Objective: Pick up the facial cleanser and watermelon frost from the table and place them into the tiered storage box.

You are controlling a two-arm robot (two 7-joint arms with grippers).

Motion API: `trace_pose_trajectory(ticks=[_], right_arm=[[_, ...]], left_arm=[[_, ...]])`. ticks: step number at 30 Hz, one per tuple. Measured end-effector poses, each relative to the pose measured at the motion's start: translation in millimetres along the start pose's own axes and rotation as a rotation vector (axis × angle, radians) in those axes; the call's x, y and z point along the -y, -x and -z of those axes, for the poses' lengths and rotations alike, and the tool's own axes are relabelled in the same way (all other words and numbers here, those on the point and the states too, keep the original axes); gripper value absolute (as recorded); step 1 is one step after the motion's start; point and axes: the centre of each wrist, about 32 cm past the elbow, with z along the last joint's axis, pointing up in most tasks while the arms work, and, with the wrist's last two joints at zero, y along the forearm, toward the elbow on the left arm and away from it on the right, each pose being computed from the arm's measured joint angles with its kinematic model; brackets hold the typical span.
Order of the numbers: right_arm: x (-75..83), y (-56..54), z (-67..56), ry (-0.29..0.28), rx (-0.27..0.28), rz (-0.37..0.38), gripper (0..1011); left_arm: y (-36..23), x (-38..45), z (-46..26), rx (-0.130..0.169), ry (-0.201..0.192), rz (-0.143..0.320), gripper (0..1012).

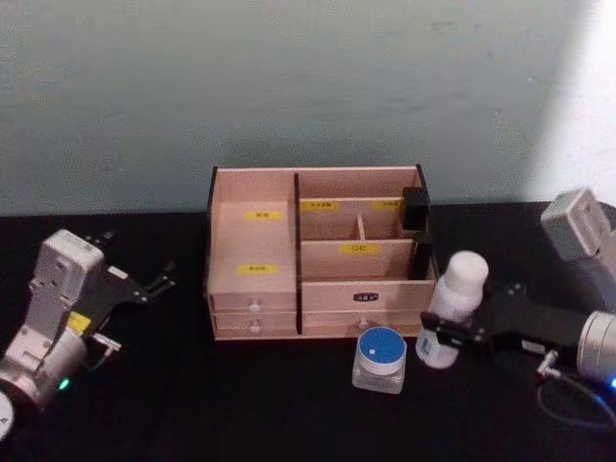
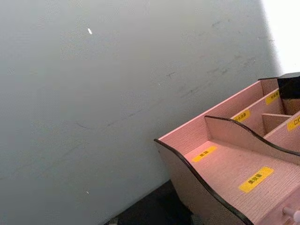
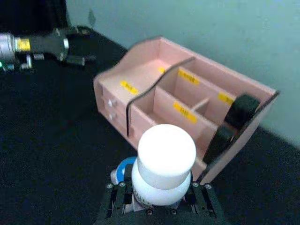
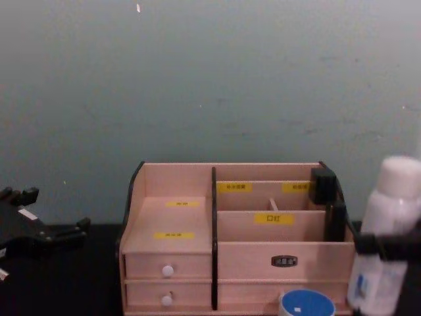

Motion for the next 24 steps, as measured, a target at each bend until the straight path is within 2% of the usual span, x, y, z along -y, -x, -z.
trace_pose_trajectory(ticks=[1,8,13,17,19,24], right_arm=[[0.8,-0.7,-6.5,-0.014,0.010,0.003,595],[-7.0,-6.5,-30.0,-0.064,0.049,0.022,595],[-25.4,-17.2,-47.6,-0.088,0.068,0.042,595],[-36.6,-23.6,-57.0,-0.098,0.076,0.049,595],[-50.2,-29.9,-66.0,-0.103,0.079,0.050,595],[-71.2,-37.4,-77.6,-0.102,0.076,0.041,595]], left_arm=[[0.0,0.0,0.0,0.000,0.000,0.000,1001],[0.0,0.0,0.0,0.000,0.000,0.000,1001],[0.0,0.0,0.0,0.000,0.000,0.000,1001],[0.0,0.0,0.0,0.000,0.000,0.000,1001],[0.0,0.0,0.0,0.000,0.000,0.000,1001],[0.0,0.0,0.0,0.000,0.000,0.000,1001]])
